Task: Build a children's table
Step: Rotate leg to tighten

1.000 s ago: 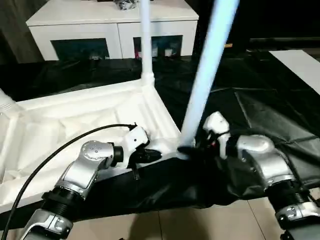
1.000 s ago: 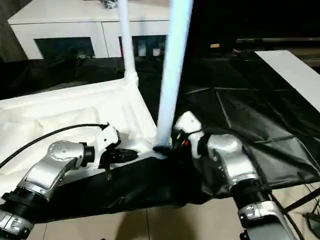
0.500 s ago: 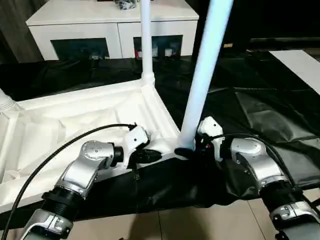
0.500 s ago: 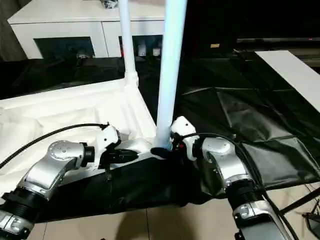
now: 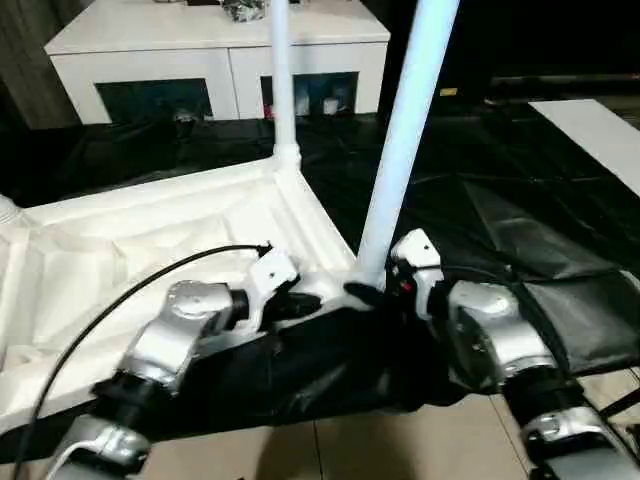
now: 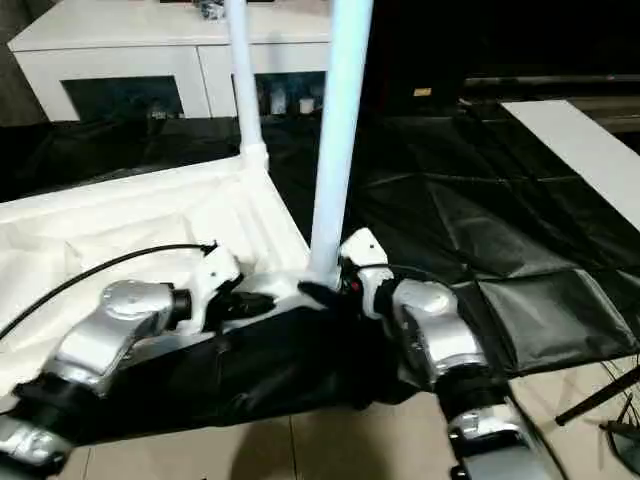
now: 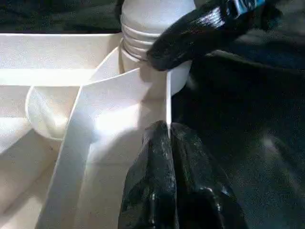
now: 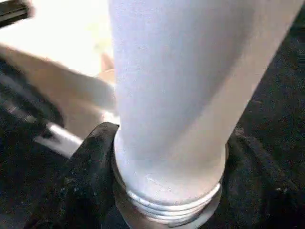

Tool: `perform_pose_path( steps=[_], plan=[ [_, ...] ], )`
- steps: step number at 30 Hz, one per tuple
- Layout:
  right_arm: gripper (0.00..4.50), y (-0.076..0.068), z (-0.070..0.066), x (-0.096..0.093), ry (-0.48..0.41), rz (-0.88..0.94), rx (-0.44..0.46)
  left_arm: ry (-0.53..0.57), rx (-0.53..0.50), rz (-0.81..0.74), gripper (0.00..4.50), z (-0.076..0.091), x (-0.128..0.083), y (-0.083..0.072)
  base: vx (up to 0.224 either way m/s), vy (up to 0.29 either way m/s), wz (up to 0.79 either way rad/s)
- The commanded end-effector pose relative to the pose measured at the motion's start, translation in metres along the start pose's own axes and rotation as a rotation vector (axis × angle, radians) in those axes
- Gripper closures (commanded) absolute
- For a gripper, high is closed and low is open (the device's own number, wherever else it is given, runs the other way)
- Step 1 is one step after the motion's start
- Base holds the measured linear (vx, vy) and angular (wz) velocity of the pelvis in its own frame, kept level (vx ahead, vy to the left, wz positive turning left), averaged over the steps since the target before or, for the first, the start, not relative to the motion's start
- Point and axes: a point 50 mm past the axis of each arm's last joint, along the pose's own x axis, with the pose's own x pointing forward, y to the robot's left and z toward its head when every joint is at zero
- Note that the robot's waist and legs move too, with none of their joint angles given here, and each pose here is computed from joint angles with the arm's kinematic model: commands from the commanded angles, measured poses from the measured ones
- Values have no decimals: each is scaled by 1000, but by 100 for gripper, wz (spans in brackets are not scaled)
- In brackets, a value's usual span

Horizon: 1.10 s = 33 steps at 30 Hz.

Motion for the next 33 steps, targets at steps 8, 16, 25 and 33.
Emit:
perform_pose_path(
  steps=[8, 16, 25, 33],
  plan=[
    [176, 19, -7, 34, 28, -390, 221, 16, -114, 398, 450, 11, 36, 15, 0, 0, 0],
    [104, 25, 9, 40, -55, -346, 223, -46, -80, 337, 450, 20, 40, 11, 0, 0, 0],
    [84, -9, 26, -5, -87, -19, -22, -88, 18, -18, 450, 11, 11, -5, 0, 0, 0],
    [84, -18, 21, -31, 26, 193, -162, -40, 15, -223, 450, 2, -10, -18, 0, 0, 0]
  ],
)
